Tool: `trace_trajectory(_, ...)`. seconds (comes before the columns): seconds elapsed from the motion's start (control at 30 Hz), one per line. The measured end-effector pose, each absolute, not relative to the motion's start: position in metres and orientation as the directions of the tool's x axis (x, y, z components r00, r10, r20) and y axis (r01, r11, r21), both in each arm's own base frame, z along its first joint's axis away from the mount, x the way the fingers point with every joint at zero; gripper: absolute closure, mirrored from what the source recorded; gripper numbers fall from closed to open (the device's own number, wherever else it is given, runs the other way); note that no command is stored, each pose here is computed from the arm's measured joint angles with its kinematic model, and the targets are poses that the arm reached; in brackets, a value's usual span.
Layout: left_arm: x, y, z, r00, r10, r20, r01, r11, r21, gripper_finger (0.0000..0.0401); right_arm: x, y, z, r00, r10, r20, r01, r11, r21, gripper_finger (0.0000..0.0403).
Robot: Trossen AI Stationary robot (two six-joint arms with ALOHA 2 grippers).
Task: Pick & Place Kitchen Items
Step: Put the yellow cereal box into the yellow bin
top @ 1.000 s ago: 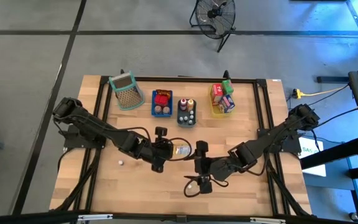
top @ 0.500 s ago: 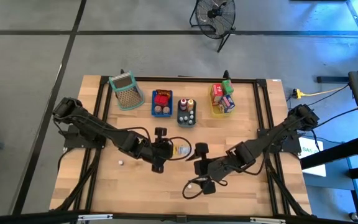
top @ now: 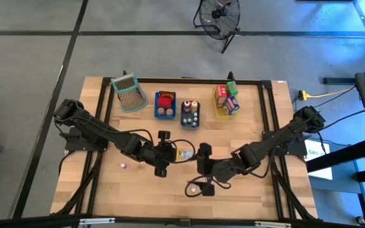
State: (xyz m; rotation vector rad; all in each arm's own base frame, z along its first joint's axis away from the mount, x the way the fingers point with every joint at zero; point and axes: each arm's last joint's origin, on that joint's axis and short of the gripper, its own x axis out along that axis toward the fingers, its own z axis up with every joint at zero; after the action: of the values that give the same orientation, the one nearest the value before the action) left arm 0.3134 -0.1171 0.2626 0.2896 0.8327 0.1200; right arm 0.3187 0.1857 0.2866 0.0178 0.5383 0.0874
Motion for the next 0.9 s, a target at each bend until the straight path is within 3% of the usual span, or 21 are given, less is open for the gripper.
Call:
trace_trajectory(0.13, 0.314, -0.117, 0.263, 0.670, 0.217, -0.710, 0.008, 0.954, 0.299, 0.0299, 0.320, 0.177, 0.284, 0.858, -0.062, -0.510, 0.041, 0.998, -0.052, 0.0015)
trace_trajectory(0.23, 0.314, -0.117, 0.263, 0.676, 0.215, -0.705, 0.015, 0.952, 0.305, 0.0299, 0.324, 0.168, 0.285, 0.858, -0.100, -0.503, 0.078, 0.995, -0.064, 0.0015)
trace_trajectory(0.9, 0.316, -0.117, 0.265, 0.698, 0.235, -0.677, -0.006, 0.947, 0.322, 0.0299, 0.345, 0.133, 0.281, 0.847, -0.076, -0.527, 0.083, 0.996, -0.011, 0.0015)
